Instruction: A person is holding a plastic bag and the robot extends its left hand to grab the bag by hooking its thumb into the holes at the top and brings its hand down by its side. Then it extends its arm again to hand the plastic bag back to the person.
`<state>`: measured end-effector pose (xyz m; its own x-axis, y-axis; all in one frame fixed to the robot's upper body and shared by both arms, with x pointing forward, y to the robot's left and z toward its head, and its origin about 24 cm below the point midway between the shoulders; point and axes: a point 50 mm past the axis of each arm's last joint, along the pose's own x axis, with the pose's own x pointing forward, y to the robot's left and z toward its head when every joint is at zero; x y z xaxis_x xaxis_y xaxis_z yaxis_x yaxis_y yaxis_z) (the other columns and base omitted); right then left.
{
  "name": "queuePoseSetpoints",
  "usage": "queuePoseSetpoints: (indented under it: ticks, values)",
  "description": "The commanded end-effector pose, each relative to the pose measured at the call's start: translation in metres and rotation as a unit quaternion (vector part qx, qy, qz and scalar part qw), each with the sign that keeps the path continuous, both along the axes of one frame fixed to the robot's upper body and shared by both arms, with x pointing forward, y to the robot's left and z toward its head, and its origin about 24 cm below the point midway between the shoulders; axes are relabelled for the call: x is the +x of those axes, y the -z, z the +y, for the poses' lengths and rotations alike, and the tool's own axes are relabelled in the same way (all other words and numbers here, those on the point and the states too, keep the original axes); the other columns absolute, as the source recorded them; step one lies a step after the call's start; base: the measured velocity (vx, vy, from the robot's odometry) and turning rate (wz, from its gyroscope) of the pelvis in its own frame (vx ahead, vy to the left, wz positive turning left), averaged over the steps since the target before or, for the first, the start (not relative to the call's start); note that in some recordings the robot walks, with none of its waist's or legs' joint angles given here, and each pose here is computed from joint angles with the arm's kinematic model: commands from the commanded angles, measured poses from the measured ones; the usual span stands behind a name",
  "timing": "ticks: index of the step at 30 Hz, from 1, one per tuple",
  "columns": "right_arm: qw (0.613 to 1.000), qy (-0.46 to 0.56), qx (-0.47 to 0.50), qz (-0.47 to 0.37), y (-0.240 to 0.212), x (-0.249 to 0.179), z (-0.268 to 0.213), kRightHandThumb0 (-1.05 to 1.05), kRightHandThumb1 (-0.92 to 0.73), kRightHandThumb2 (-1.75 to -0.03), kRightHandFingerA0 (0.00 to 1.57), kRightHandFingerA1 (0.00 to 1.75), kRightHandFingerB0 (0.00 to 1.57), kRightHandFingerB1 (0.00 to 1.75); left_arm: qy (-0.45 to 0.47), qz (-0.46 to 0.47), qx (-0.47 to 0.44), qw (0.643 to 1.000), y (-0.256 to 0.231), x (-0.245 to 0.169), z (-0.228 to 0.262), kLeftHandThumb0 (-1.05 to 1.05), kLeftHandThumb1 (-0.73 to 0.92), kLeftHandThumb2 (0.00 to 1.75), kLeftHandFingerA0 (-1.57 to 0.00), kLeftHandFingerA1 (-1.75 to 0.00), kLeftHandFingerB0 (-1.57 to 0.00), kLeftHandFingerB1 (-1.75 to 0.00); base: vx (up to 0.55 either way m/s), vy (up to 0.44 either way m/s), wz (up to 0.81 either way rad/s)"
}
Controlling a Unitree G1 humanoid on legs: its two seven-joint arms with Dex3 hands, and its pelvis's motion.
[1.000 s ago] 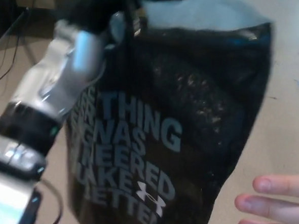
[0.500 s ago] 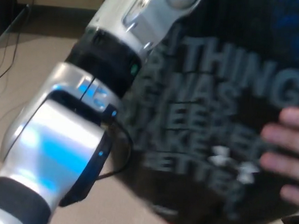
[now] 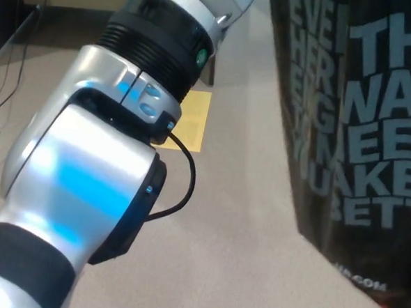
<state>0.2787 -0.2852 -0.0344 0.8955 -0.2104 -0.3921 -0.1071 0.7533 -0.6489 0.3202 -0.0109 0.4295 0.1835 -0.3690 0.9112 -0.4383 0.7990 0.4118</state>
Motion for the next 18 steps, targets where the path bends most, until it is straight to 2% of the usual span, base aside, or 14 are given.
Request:
queuePoseSetpoints:
  ticks: [1, 2, 3, 4, 5, 6, 7, 8, 9, 15, 16, 17, 18]
  values:
    - [1.0, 0.009, 0.0, 0.005, -0.002, 0.0, -0.006, -0.45, -0.58, -0.84, 0.71, 0.68, 0.44, 0.5, 0.002, 0.007, 0.009, 1.0, -0.01, -0.004, -0.001, -0.32, 0.62, 0.58, -0.71, -0.92, -0.58, -0.38, 0.0, 0.0, 0.0]
    - [1.0, 0.009, -0.001, 0.005, -0.002, 0.001, -0.006, -0.45, -0.58, -0.84, 0.71, 0.68, 0.44, 0.5, -0.005, 0.014, 0.02, 1.0, -0.009, -0.003, 0.0, -0.32, 0.62, 0.58, -0.71, -0.92, -0.58, -0.38, 0.0, 0.0, 0.0]
    - [1.0, 0.01, -0.001, 0.004, -0.002, 0.0, -0.005, -0.45, -0.58, -0.84, 0.7, 0.66, 0.44, 0.5, -0.019, 0.041, 0.042, 0.998, -0.007, 0.001, -0.001, -0.54, 0.46, 0.73, -0.27, -0.45, -0.19, -0.4, 0.0, 0.0, 0.0]
    - [1.0, 0.009, -0.002, 0.004, -0.002, 0.0, -0.005, -0.39, -0.69, -0.61, 0.71, 0.52, 0.49, 0.37, -0.027, 0.067, 0.059, 0.996, -0.005, 0.005, -0.001, -0.61, 0.39, 0.76, -0.04, -0.29, -0.04, -0.19, 0.0, 0.0, 0.0]
    - [1.0, 0.007, -0.001, 0.006, -0.001, -0.002, -0.006, -0.38, -0.69, -0.61, 0.74, 0.57, 0.49, 0.37, -0.034, 0.094, 0.079, 0.992, -0.001, 0.01, 0.001, -0.62, 0.38, 0.77, 0.0, -0.2, 0.0, -0.15, 0.0, 0.0, 0.0]
    - [1.0, 0.007, 0.0, 0.006, -0.001, -0.002, -0.006, -0.38, -0.69, -0.61, 0.74, 0.57, 0.49, 0.37, -0.035, 0.097, 0.082, 0.991, 0.0, 0.01, 0.001, -0.62, 0.38, 0.77, 0.0, -0.2, 0.0, -0.15, 0.0, 0.0, 0.0]
    - [1.0, 0.006, -0.003, 0.006, -0.001, -0.001, -0.006, -0.38, -0.69, -0.61, 0.74, 0.58, 0.49, 0.37, -0.037, 0.107, 0.094, 0.989, 0.002, 0.012, 0.004, -0.7, 0.41, 0.79, 0.0, -0.12, 0.0, -0.08, 0.0, 0.0, 0.0]
    - [1.0, 0.005, -0.003, 0.006, -0.001, 0.0, -0.005, -0.39, -0.69, -0.61, 0.73, 0.58, 0.49, 0.37, -0.042, 0.111, 0.102, 0.988, 0.003, 0.014, 0.006, -0.75, 0.48, 0.56, 0.0, -0.15, 0.0, -0.06, 0.0, 0.0, 0.0]
    - [1.0, 0.005, -0.002, 0.005, -0.001, 0.0, -0.004, -0.38, -0.68, -0.61, 0.73, 0.56, 0.5, 0.38, -0.043, 0.116, 0.108, 0.986, 0.005, 0.015, 0.009, -0.74, 0.42, 0.82, 0.0, -0.1, 0.0, -0.07, 0.0, 0.0, 0.0]
    - [1.0, 0.004, -0.003, -0.001, -0.006, 0.005, -0.005, -0.37, -0.69, -0.61, 0.76, 0.59, 0.51, 0.38, -0.028, 0.134, 0.133, 0.982, 0.015, 0.017, 0.03, -0.79, 0.45, 0.84, 0.0, 0.0, 0.0, -0.04, 0.0, 0.0, 0.0]
    - [1.0, 0.002, -0.004, -0.002, -0.008, 0.006, -0.005, -0.37, -0.69, -0.61, 0.74, 0.58, 0.5, 0.38, -0.032, 0.137, 0.145, 0.979, 0.018, 0.017, 0.037, -0.85, 0.52, 0.56, 0.0, 0.0, 0.0, 0.0, 0.0, 0.0, 0.0]
    - [1.0, 0.0, -0.006, -0.003, -0.009, 0.007, -0.005, -0.37, -0.69, -0.61, 0.74, 0.58, 0.5, 0.38, -0.037, 0.138, 0.156, 0.977, 0.021, 0.016, 0.042, -0.85, 0.52, 0.56, 0.0, 0.0, 0.0, 0.0, 0.0, 0.0, 0.0]
    - [1.0, -0.002, -0.007, -0.004, -0.01, 0.008, -0.005, -0.37, -0.69, -0.61, 0.76, 0.58, 0.5, 0.38, -0.039, 0.137, 0.16, 0.977, 0.023, 0.016, 0.048, -0.81, 0.46, 0.85, 0.0, 0.0, 0.0, -0.02, 0.0, 0.0, 0.0]
